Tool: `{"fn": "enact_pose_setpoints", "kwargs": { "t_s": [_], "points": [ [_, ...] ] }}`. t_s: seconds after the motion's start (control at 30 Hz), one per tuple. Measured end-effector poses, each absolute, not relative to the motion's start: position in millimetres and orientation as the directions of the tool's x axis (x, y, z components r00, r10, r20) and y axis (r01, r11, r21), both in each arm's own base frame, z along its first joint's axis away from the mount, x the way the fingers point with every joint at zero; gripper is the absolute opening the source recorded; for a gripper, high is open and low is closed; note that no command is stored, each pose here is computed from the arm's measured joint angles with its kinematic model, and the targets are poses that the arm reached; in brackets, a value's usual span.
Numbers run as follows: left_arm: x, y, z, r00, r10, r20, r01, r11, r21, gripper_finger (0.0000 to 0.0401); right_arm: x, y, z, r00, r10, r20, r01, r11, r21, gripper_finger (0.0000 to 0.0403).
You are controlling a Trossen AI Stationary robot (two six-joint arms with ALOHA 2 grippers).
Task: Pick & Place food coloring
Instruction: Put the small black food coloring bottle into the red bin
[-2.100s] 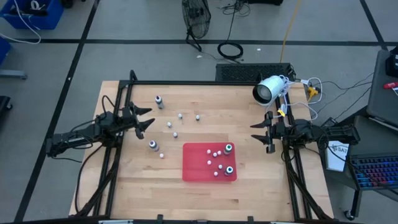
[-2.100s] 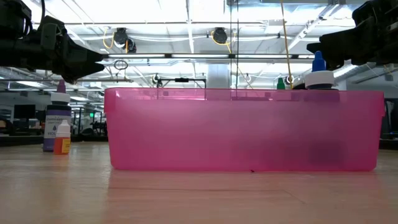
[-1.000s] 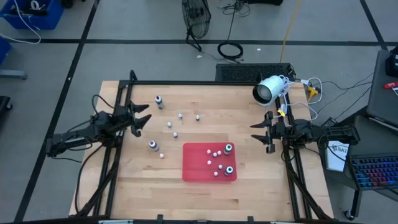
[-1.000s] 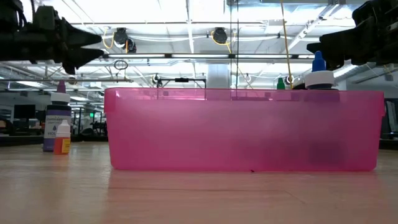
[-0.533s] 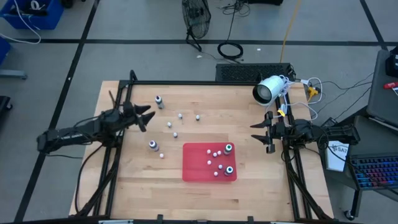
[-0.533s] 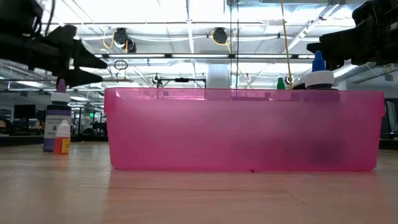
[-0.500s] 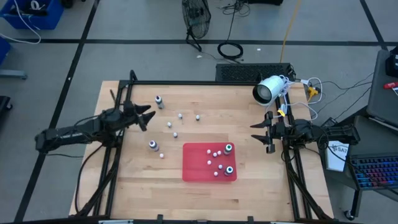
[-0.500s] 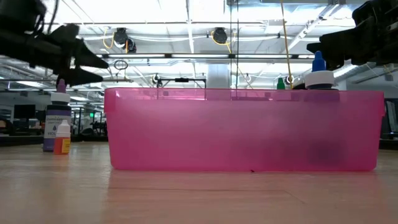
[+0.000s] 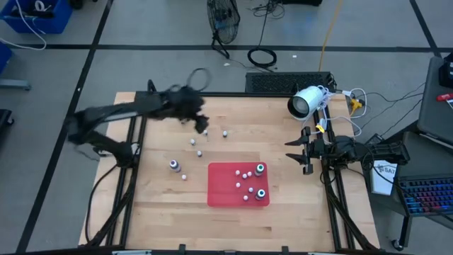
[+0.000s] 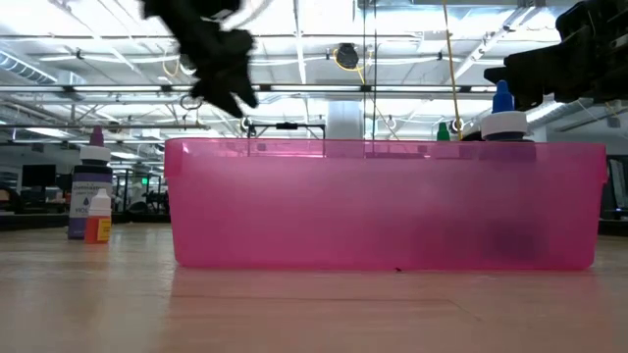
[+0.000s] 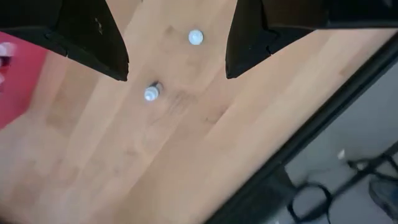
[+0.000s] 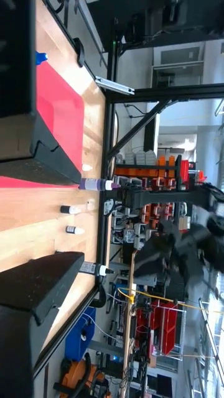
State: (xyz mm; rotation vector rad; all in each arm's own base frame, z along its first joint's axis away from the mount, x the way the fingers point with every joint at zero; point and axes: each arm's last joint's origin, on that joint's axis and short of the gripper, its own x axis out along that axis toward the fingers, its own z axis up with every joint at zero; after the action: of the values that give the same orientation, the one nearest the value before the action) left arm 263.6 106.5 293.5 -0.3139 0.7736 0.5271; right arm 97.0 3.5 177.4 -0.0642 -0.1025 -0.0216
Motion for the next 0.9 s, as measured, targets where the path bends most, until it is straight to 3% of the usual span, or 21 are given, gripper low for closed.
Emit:
{"fn": "enact_pose_setpoints", "kwargs": {
  "t_s": [0.17, 0.37, 0.53, 0.9],
  "points": [
    [323.3, 128.9, 291.7, 0.474, 0.278, -0.835, -0.486, 0.874, 0.015, 0.0269, 97.1, 3.5, 177.4, 0.995, -0.018, 0.103, 0.025, 0.998, -0.063, 0.0176],
    [367.2, 128.6, 268.4, 0.406, 0.212, -0.889, -0.150, 0.975, 0.164, 0.0269, 97.1, 3.5, 177.4, 0.995, -0.018, 0.103, 0.025, 0.998, -0.063, 0.0178],
    [381.8, 130.4, 242.9, 0.394, 0.107, -0.913, -0.039, 0.994, 0.100, 0.0269, 97.0, 3.5, 177.4, 0.995, -0.018, 0.103, 0.025, 0.998, -0.063, 0.0174],
    [400.2, 128.2, 192.5, 0.296, 0.074, -0.952, 0.043, 0.995, 0.091, 0.0268, 97.0, 3.5, 177.5, 0.994, -0.018, 0.103, 0.025, 0.998, -0.063, 0.0175]
  ]
}}
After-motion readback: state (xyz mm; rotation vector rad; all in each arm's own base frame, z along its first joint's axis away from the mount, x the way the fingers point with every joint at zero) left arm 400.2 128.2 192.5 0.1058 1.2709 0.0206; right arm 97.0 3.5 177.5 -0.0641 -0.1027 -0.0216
